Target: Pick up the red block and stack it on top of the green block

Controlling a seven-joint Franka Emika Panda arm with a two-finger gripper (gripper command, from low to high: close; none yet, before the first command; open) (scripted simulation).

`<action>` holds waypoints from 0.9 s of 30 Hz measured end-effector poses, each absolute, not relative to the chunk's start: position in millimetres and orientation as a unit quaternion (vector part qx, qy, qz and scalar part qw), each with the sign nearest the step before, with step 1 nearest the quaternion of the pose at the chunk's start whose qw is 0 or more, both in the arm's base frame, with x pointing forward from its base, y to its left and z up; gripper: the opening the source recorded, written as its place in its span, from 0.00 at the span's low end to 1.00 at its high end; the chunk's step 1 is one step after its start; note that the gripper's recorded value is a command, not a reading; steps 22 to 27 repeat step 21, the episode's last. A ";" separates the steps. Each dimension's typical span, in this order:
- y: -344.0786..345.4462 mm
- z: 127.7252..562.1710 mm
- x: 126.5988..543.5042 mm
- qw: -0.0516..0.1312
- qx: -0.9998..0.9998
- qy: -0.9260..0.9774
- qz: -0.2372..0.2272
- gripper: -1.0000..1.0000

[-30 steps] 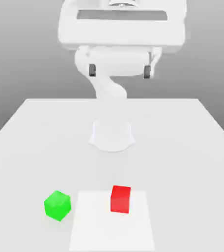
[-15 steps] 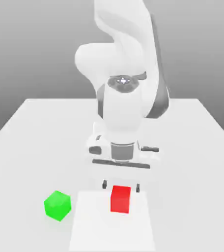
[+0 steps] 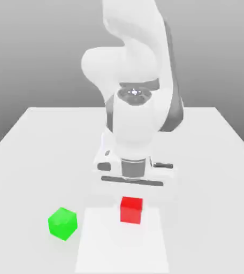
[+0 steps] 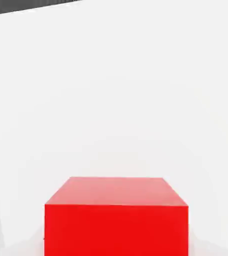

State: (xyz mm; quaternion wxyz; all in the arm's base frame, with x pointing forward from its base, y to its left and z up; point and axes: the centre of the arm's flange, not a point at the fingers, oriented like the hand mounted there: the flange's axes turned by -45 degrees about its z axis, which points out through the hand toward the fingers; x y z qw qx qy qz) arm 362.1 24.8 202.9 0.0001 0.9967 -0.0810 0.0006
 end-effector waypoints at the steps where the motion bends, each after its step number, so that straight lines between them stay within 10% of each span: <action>1: 18.3 208.0 363.9 0.000 0.997 -0.077 0.000 0.00; 17: -149.2 197.0 370.5 0.000 0.999 -0.046 0.000 0.00; 18: -148.7 187.0 370.0 0.000 0.999 -0.046 0.000 1.00; 27: -148.7 187.0 370.0 0.000 0.999 -0.046 0.000 1.00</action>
